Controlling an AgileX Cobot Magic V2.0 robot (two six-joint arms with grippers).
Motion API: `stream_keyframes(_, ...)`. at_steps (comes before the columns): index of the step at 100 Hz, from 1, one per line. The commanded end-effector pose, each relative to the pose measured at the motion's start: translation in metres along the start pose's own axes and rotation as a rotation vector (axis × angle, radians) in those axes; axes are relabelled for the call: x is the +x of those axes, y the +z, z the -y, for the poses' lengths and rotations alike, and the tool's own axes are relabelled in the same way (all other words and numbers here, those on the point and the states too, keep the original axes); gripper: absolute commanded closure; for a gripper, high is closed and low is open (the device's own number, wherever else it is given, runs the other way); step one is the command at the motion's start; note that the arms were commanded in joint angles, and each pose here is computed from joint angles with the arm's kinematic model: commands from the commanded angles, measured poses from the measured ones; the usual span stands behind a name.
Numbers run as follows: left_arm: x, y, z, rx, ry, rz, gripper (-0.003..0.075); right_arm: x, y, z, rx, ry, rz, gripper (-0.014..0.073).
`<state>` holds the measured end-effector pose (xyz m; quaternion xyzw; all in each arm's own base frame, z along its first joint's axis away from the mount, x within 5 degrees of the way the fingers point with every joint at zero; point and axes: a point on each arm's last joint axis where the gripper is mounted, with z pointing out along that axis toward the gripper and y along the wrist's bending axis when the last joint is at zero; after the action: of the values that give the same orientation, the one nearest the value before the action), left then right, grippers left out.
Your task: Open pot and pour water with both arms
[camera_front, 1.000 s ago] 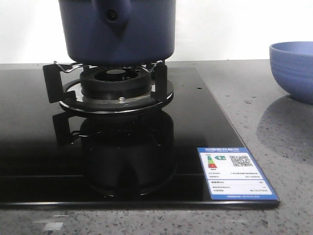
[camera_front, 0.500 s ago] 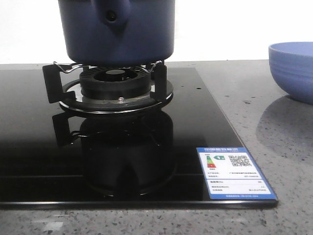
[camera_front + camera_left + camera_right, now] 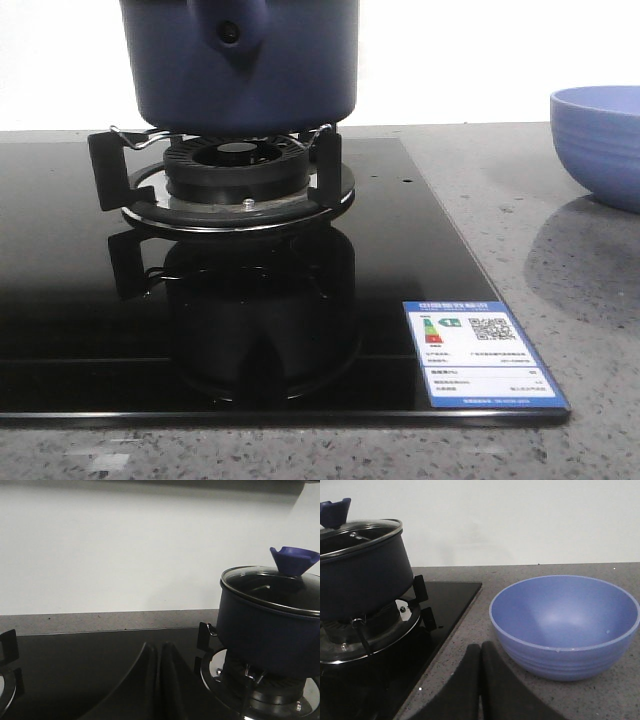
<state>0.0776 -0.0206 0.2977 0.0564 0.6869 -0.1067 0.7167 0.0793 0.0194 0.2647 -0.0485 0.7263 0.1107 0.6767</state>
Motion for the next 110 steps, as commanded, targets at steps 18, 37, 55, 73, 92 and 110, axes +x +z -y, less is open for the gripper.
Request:
stream_keyframes(18,-0.008,0.0,0.002,0.017,-0.028,0.023,0.0741,-0.009,0.0,0.003,0.032,-0.002,0.055,0.0658)
stream_keyframes(37,-0.008,0.0,0.002,0.017,-0.028,0.023,0.0741,-0.009,0.0,0.003,0.032,-0.002,0.055,0.0658)
stream_keyframes(55,-0.008,0.0,0.002,0.017,-0.028,0.023,0.0741,-0.009,0.0,0.003,0.032,-0.002,0.055,0.0658)
stream_keyframes(73,-0.008,0.0,0.002,0.017,-0.028,0.023,0.0741,-0.009,0.0,0.003,0.032,-0.002,0.055,0.0658)
stream_keyframes(92,-0.006,-0.001,-0.006,-0.07,-0.057,0.009,0.0741,-0.009,0.0,0.003,0.032,-0.002,0.055,0.0658)
stream_keyframes(110,0.015,-0.006,-0.018,-0.197,-0.102,0.027,0.0741,-0.009,0.0,0.003,0.032,-0.002,0.055,0.0658)
